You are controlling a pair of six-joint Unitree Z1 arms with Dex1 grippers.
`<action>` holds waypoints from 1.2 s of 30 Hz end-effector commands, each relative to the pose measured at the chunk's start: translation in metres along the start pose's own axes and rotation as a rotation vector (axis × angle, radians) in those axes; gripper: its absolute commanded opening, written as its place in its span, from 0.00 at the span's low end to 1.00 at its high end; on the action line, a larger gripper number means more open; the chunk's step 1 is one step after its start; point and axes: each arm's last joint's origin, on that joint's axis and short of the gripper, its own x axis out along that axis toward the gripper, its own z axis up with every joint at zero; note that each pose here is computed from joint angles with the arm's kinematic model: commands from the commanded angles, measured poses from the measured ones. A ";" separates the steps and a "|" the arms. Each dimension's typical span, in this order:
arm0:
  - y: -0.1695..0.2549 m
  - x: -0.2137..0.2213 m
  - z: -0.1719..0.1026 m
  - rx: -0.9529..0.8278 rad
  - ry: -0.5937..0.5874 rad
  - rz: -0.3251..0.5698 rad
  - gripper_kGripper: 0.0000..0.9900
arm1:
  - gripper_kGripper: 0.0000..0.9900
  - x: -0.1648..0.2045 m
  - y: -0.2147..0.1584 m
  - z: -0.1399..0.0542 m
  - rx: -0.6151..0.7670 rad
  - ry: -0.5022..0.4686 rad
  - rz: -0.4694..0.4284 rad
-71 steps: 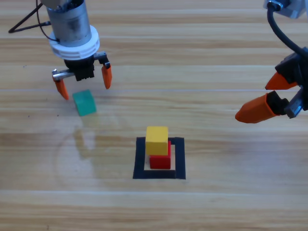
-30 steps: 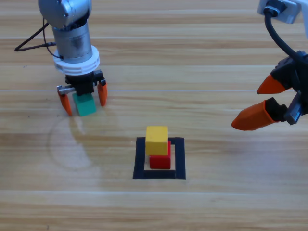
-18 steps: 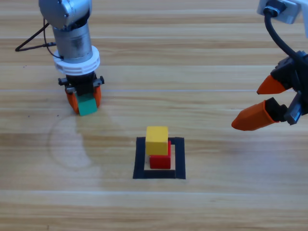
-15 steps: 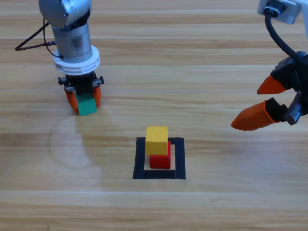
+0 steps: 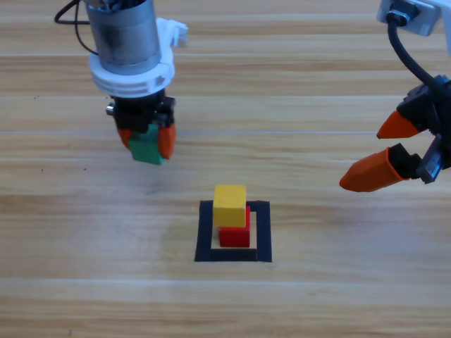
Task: Stack the blocks in the rectangular block: red at the bottom, yellow in the middle, green on top
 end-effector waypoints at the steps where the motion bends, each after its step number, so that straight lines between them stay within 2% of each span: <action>1: -0.027 -0.038 -0.040 0.123 -0.047 -0.044 0.07 | 1.00 0.009 -0.007 -0.011 0.026 0.049 -0.012; 6: -0.024 -0.059 -0.054 0.044 -0.064 -0.087 0.06 | 1.00 0.008 -0.007 -0.011 0.025 0.047 -0.014; 13: -0.032 -0.033 -0.052 -0.217 0.009 -0.016 0.07 | 1.00 0.009 -0.007 -0.011 0.024 0.049 -0.017; 16: -0.045 -0.026 -0.054 -0.266 0.017 0.003 0.07 | 1.00 0.009 -0.007 -0.011 0.024 0.049 -0.017; 21: -0.066 -0.012 -0.053 -0.281 0.041 0.037 0.07 | 1.00 0.009 -0.007 -0.011 0.023 0.049 -0.017; 28: -0.091 -0.002 -0.050 -0.234 0.040 0.033 0.07 | 1.00 0.008 -0.007 -0.012 0.021 0.049 -0.017; 36: -0.100 0.011 -0.041 -0.194 0.061 0.024 0.07 | 1.00 0.009 -0.007 -0.012 0.021 0.051 -0.016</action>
